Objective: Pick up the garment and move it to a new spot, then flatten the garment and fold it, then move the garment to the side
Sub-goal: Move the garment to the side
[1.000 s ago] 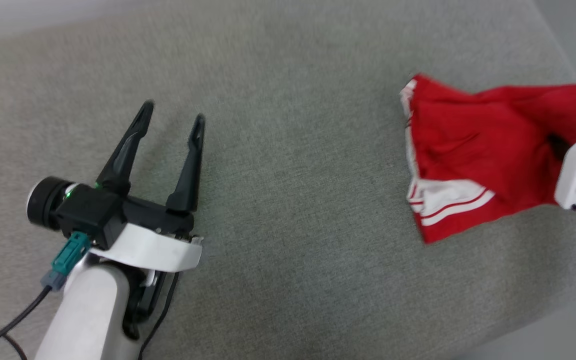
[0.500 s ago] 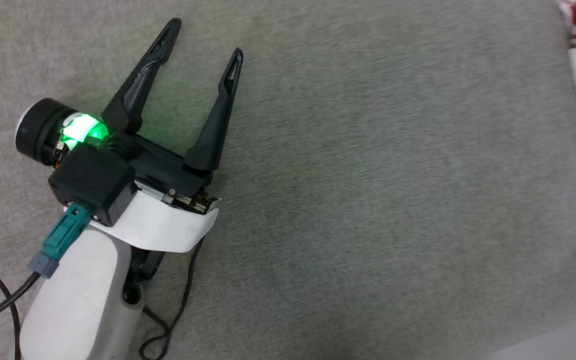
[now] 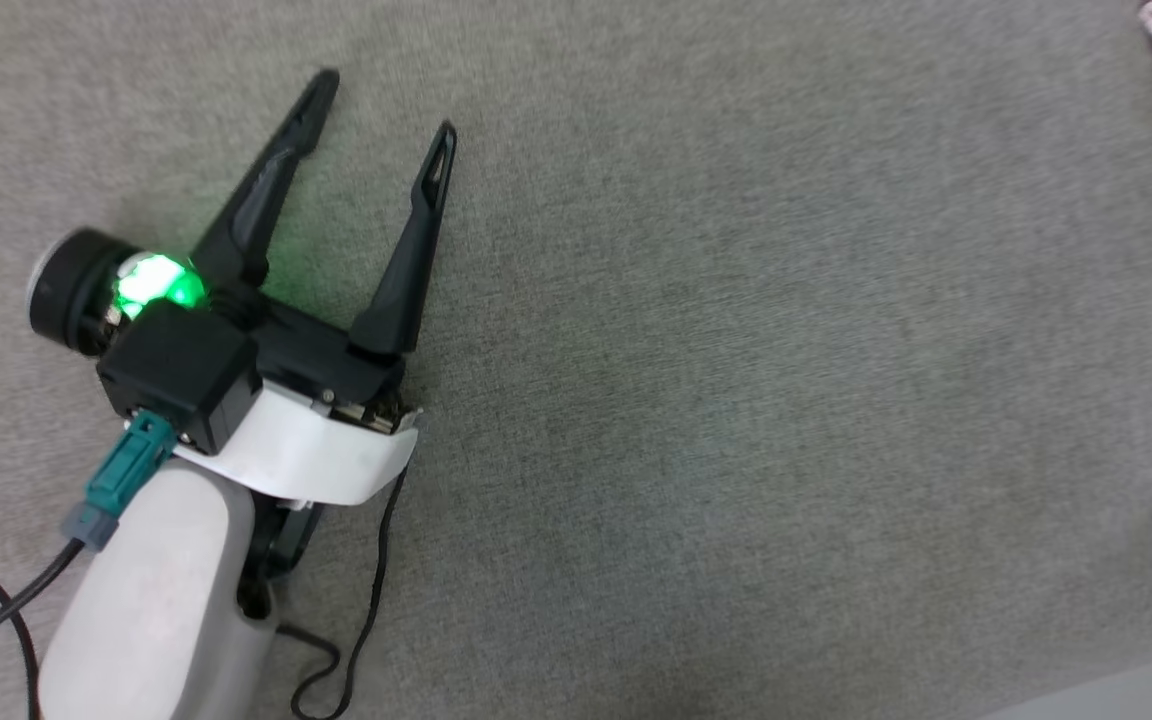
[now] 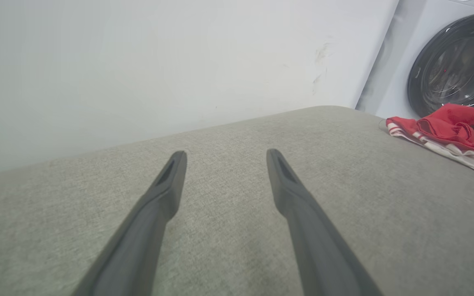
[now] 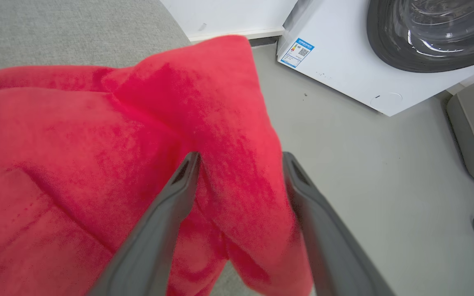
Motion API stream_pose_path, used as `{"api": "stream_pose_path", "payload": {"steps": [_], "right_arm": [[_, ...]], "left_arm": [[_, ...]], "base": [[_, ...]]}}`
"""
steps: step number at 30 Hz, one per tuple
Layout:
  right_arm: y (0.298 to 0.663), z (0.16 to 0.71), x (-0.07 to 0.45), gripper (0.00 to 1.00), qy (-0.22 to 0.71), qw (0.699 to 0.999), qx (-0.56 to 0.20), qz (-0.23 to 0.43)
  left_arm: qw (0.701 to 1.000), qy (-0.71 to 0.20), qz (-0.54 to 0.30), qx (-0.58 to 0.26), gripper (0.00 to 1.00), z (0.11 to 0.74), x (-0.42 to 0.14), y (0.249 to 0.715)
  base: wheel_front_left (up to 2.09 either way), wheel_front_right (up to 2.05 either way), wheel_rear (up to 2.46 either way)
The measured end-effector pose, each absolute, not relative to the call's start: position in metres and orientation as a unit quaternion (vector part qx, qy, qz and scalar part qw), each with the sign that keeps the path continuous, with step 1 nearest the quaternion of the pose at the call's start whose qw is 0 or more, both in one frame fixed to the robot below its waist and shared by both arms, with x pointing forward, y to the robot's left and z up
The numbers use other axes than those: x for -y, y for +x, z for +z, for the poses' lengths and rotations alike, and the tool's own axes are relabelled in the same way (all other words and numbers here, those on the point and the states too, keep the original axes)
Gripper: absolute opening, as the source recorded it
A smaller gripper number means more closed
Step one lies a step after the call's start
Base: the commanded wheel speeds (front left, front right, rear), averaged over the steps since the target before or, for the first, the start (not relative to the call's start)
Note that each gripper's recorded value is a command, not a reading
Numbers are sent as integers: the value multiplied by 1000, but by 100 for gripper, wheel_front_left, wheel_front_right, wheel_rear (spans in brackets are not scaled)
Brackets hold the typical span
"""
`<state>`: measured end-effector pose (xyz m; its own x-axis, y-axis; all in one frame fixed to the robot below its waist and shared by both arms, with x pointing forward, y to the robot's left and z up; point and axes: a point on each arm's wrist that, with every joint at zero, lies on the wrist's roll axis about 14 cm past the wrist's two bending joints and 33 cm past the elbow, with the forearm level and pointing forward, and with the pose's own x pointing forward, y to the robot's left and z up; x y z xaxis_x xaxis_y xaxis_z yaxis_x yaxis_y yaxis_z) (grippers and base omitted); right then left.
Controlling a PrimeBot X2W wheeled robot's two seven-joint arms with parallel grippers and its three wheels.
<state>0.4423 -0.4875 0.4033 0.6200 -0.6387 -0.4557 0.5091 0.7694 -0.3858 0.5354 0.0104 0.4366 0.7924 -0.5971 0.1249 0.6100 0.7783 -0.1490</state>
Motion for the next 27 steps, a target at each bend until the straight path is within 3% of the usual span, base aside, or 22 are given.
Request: {"api": "stream_pose_path", "payload": {"steps": [12, 20, 27], "right_arm": [[392, 444, 443, 100, -100, 923, -245, -281], [387, 449, 348, 100, -53, 963, -203, -171], [412, 472, 263, 100, -23, 989, -134, -58]], "left_arm": [[966, -85, -243, 31, 100, 476, -46, 494], [984, -79, -159, 35, 100, 499, -93, 459], [994, -71, -77, 37, 100, 507, -144, 437]], "base": [[0, 0, 0], [0, 0, 0], [0, 0, 0]]}}
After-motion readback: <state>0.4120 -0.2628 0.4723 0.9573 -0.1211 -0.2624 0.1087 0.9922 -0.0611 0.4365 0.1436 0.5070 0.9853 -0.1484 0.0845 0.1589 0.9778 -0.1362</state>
